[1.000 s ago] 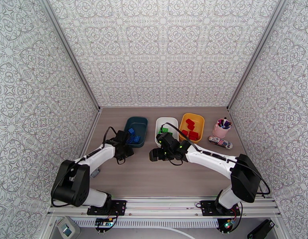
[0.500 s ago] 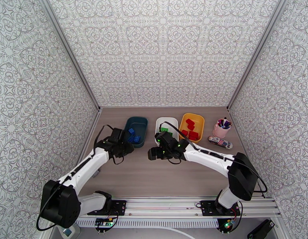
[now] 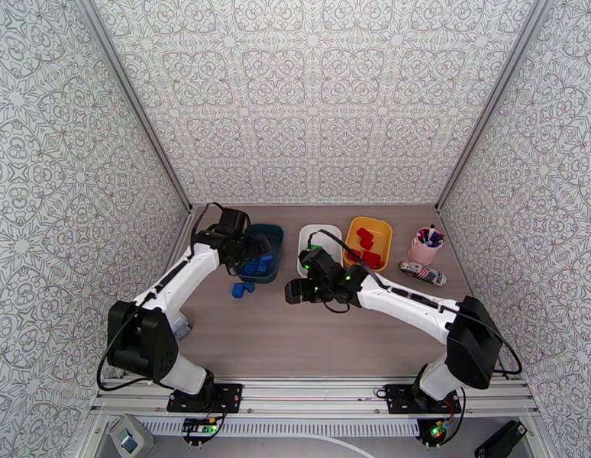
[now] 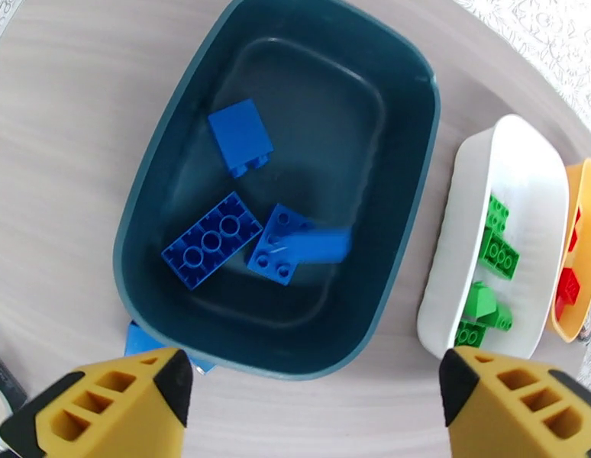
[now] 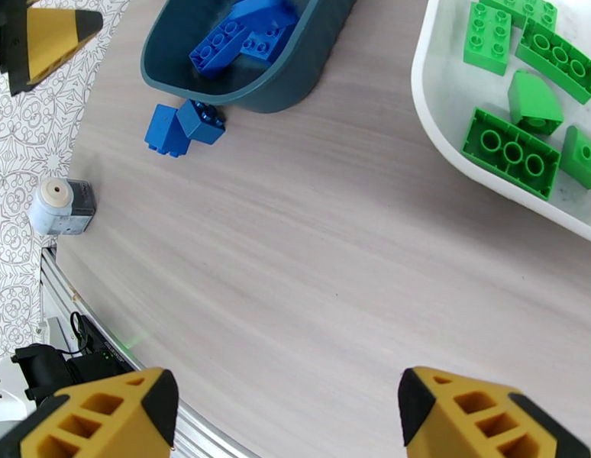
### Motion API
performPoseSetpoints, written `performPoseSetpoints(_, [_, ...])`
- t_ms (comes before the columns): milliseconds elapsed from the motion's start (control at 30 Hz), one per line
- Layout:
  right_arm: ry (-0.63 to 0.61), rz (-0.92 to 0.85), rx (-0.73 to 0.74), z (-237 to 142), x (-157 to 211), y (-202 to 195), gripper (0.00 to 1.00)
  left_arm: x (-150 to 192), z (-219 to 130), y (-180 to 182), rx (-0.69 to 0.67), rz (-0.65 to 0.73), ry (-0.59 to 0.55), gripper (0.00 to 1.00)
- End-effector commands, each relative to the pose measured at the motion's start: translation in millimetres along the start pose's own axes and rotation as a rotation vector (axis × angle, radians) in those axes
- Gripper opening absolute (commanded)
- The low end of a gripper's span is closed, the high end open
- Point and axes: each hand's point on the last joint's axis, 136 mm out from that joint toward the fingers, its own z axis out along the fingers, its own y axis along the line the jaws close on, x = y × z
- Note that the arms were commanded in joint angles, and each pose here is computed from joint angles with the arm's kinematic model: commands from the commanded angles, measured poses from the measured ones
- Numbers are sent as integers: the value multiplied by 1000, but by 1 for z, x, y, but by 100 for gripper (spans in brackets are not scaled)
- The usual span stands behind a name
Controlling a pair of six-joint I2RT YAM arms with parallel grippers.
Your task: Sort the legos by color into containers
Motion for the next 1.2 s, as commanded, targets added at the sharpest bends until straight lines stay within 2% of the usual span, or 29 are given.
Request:
performPoseSetpoints(0, [3, 11, 19, -2, 4, -7, 80, 9, -15, 20, -40, 7, -6, 92])
performPoseSetpoints(267, [19, -2, -4, 4, 3, -1, 81, 45, -24, 57, -77, -31, 10, 84])
performPoseSetpoints(633, [29, 18, -57, 11, 6, 8, 84, 92, -5, 95, -127, -77, 81, 77])
performPoseSetpoints(967, [52, 15, -93, 23, 11, 24, 85, 103, 21, 110, -156, -91, 120, 75])
performPoseSetpoints(1167, [61, 7, -112, 30, 9, 37, 85, 102, 33, 120, -194, -92, 147, 70])
